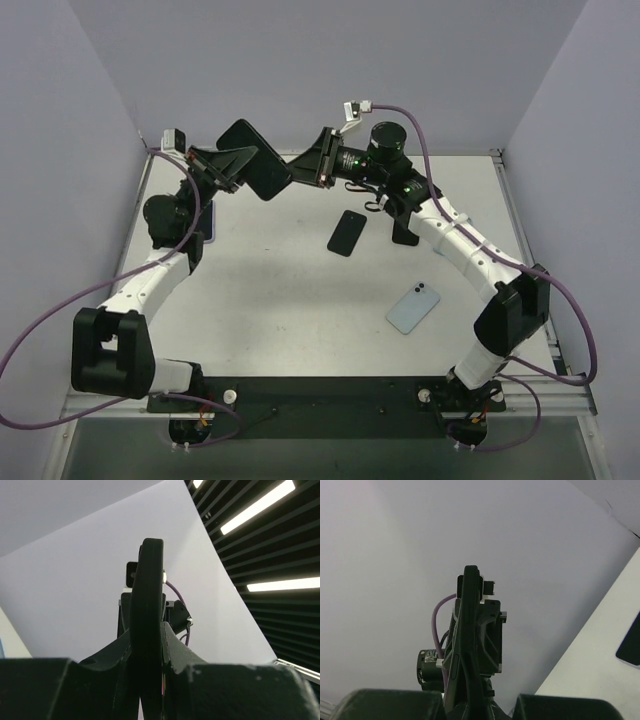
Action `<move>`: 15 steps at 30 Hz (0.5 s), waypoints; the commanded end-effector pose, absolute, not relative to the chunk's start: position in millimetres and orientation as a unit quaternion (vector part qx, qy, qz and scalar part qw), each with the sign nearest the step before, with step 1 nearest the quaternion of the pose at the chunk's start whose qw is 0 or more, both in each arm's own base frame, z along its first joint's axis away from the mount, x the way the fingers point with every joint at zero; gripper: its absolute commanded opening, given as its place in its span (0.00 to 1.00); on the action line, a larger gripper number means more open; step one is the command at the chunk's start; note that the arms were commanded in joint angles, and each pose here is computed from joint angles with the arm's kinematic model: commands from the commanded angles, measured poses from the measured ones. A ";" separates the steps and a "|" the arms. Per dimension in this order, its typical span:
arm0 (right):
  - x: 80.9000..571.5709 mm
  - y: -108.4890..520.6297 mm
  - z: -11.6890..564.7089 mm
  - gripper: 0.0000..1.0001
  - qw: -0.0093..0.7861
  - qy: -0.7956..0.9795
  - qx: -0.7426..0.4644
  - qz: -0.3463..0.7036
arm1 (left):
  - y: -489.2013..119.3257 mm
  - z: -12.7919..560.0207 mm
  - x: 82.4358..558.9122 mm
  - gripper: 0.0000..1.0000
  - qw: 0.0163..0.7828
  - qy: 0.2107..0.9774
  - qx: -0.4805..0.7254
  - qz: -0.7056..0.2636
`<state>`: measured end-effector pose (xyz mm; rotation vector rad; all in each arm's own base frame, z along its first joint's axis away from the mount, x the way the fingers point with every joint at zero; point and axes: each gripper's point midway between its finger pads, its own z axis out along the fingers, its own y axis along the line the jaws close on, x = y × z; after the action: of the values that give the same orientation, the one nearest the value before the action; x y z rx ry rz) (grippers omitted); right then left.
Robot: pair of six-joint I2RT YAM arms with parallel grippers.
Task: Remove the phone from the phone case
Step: Remove the phone case from the phone.
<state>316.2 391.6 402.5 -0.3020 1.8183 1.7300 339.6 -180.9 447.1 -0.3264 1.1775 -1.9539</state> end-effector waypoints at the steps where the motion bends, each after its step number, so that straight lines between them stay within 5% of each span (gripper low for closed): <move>1: 328.4 390.5 346.7 0.00 0.274 0.739 -0.038 0.614 | -222.0 462.9 258.1 0.39 0.393 0.464 0.058 -0.792; 3: 330.9 379.4 337.3 0.00 0.277 0.745 -0.022 0.606 | -224.4 445.9 261.6 0.73 0.387 0.484 0.050 -0.783; 6: 337.3 360.6 328.2 0.00 0.291 0.750 0.002 0.593 | -227.5 418.2 266.1 0.92 0.376 0.522 0.038 -0.765; 15: 342.6 315.5 301.3 0.00 0.336 0.790 0.013 0.513 | -221.7 326.0 266.5 0.94 0.331 0.644 -0.006 -0.690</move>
<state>324.9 348.4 293.4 -0.0101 2.1177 1.5389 289.0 -229.1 322.3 -0.2013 1.6975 -1.9048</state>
